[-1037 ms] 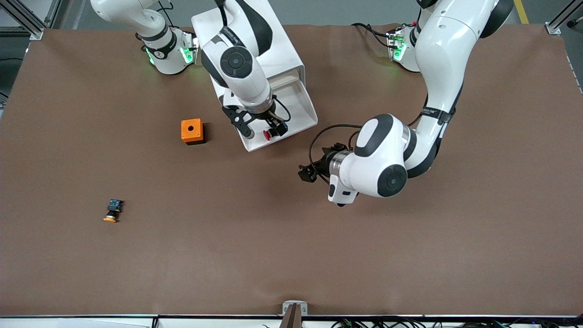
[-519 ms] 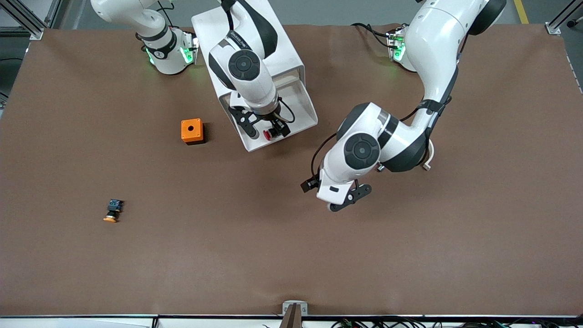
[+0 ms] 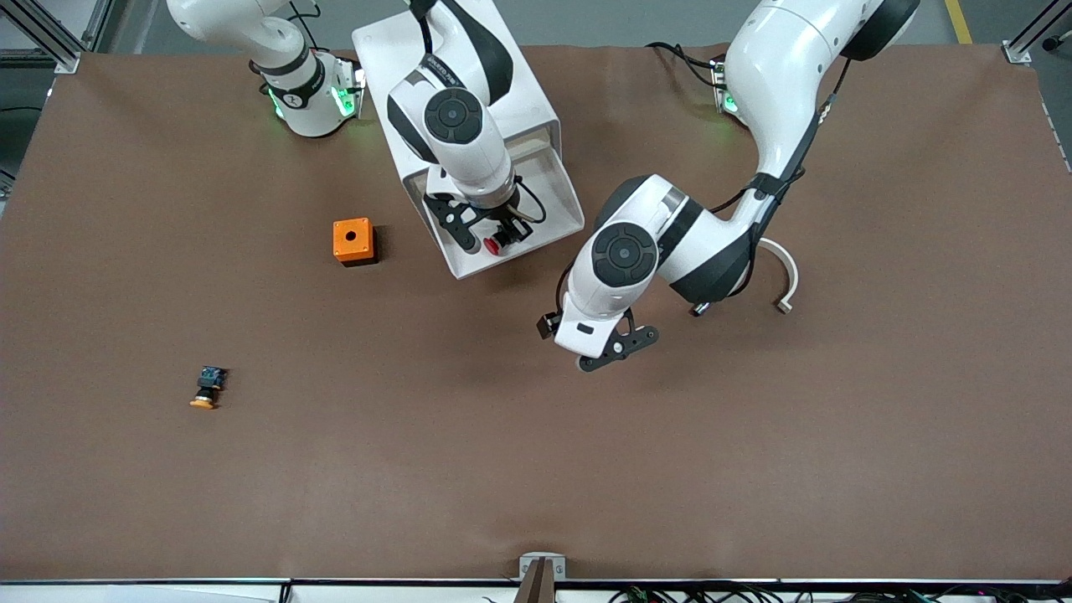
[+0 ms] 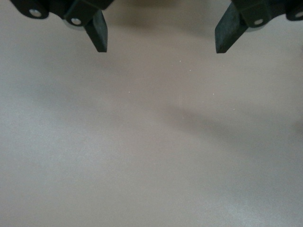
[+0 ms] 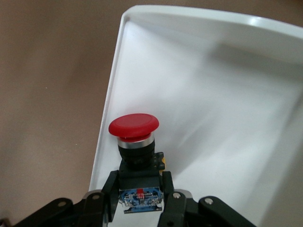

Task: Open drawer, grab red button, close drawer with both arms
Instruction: 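Grasp the red button with the right gripper and lift it, then carry the red button with the right gripper while the left gripper pushes the drawer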

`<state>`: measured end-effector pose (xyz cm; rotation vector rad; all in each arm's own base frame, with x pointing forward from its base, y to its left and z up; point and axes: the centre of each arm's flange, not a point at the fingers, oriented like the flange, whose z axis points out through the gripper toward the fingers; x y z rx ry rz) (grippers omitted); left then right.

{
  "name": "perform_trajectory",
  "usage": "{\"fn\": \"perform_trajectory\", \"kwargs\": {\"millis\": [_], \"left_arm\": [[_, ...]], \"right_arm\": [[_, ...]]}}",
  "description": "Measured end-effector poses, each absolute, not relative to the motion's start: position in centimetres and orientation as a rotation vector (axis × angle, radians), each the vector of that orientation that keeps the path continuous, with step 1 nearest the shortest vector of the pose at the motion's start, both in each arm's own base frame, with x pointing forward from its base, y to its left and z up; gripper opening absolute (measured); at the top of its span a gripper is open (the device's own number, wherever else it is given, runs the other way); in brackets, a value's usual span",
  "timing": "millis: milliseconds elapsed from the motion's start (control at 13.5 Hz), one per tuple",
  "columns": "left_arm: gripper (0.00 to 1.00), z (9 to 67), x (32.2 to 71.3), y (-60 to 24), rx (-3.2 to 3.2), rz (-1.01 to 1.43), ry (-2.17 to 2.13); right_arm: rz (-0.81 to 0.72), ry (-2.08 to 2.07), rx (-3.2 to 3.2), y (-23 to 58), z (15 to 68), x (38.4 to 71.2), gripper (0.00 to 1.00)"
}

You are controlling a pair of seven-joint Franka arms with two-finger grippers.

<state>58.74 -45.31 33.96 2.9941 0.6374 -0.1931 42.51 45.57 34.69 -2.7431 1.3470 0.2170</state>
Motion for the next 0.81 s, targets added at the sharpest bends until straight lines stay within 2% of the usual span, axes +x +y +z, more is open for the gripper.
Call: {"fn": "perform_trajectory", "kwargs": {"millis": [370,815], "left_arm": [[1.00,33.1,58.1,-45.6,3.007,-0.214,0.639],[1.00,31.7,55.3,-47.7,3.032,-0.274,0.580]], "right_arm": [[0.201,1.356,-2.727,44.5,36.1,44.5,0.40],[0.160,1.174,-2.765,37.7,42.8,50.7,0.40]]}}
